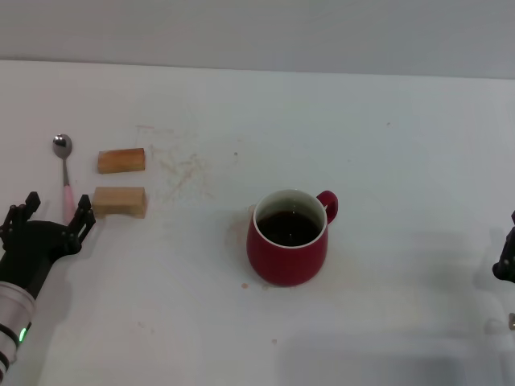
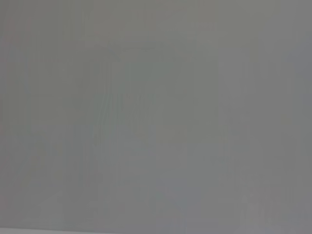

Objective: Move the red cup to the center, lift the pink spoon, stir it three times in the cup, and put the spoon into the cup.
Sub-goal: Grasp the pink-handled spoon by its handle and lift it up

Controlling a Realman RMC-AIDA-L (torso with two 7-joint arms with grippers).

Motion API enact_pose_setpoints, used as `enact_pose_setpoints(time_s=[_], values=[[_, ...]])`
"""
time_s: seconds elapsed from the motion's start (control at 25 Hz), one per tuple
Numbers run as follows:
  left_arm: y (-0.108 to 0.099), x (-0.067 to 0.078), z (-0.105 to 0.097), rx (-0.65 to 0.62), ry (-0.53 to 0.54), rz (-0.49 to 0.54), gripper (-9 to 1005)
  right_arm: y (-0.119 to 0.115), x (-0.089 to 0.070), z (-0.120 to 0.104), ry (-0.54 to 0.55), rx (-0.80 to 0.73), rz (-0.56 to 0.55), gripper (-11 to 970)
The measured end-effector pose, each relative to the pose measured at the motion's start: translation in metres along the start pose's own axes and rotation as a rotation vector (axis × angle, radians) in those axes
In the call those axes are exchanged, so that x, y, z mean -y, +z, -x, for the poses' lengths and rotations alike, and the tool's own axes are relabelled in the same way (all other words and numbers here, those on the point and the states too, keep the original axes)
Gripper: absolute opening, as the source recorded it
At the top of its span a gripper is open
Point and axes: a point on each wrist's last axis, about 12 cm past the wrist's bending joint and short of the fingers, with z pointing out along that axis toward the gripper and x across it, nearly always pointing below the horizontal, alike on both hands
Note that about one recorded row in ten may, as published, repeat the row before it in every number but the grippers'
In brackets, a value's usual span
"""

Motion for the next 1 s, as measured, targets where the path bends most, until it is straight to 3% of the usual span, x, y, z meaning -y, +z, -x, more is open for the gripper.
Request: enact_pose_setpoints(time_s=[1.0], values=[[0.0079, -0.0045, -0.0031, -0.063, 0.001, 0.021, 785, 0.0058, -0.0013, 0.0012, 0.002, 0.004, 0.004, 1]])
